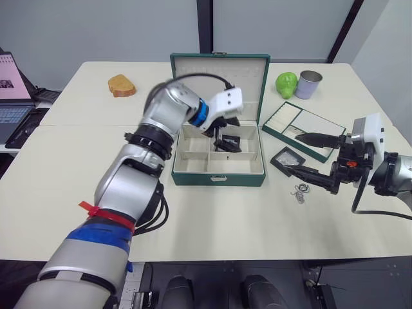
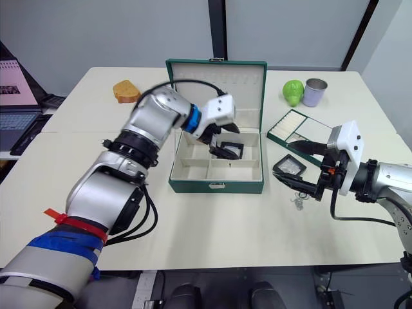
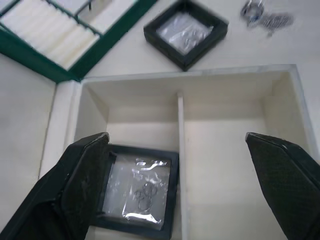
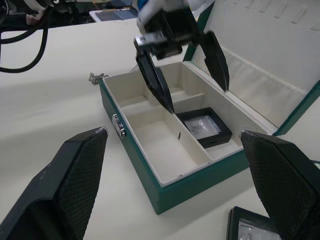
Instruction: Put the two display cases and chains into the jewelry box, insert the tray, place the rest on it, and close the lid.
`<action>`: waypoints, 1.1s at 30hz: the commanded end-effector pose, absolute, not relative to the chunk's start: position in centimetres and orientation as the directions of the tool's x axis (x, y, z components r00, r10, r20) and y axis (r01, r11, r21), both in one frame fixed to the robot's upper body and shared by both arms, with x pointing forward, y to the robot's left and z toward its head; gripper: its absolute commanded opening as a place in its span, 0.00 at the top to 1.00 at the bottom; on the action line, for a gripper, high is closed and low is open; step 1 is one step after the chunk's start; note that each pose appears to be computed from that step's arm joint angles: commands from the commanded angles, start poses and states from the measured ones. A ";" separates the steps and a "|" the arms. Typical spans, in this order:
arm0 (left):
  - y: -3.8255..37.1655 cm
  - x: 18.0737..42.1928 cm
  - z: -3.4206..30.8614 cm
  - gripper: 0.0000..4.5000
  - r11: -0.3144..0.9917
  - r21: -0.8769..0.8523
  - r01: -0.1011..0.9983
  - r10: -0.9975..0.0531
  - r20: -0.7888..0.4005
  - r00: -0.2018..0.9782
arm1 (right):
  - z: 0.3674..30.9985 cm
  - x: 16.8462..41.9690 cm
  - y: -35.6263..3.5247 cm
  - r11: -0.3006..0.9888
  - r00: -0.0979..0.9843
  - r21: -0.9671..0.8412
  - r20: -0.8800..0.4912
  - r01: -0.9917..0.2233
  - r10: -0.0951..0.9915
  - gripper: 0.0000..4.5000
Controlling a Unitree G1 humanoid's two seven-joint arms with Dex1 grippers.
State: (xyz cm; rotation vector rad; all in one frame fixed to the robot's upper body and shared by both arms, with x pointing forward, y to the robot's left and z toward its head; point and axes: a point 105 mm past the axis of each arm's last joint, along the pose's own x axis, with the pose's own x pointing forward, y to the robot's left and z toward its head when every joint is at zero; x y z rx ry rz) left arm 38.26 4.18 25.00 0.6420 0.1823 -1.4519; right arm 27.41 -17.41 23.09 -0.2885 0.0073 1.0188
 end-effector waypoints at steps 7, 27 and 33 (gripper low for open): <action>12.0 32.7 28.9 0.01 0.175 0.267 0.948 -0.943 -0.231 0.239 | 22.9 27.8 -21.4 0.577 0.600 -0.175 -0.133 -0.798 0.789 0.00; 30.6 26.9 17.1 0.01 0.881 0.151 0.449 -0.400 -0.273 0.875 | 15.4 28.4 -27.5 0.800 0.803 -0.091 -0.146 -0.593 0.578 0.00; 31.5 26.4 14.4 0.01 0.933 0.182 0.311 -0.275 -0.198 0.941 | 13.2 29.4 -28.9 0.834 0.840 -0.121 -0.157 -0.539 0.520 0.00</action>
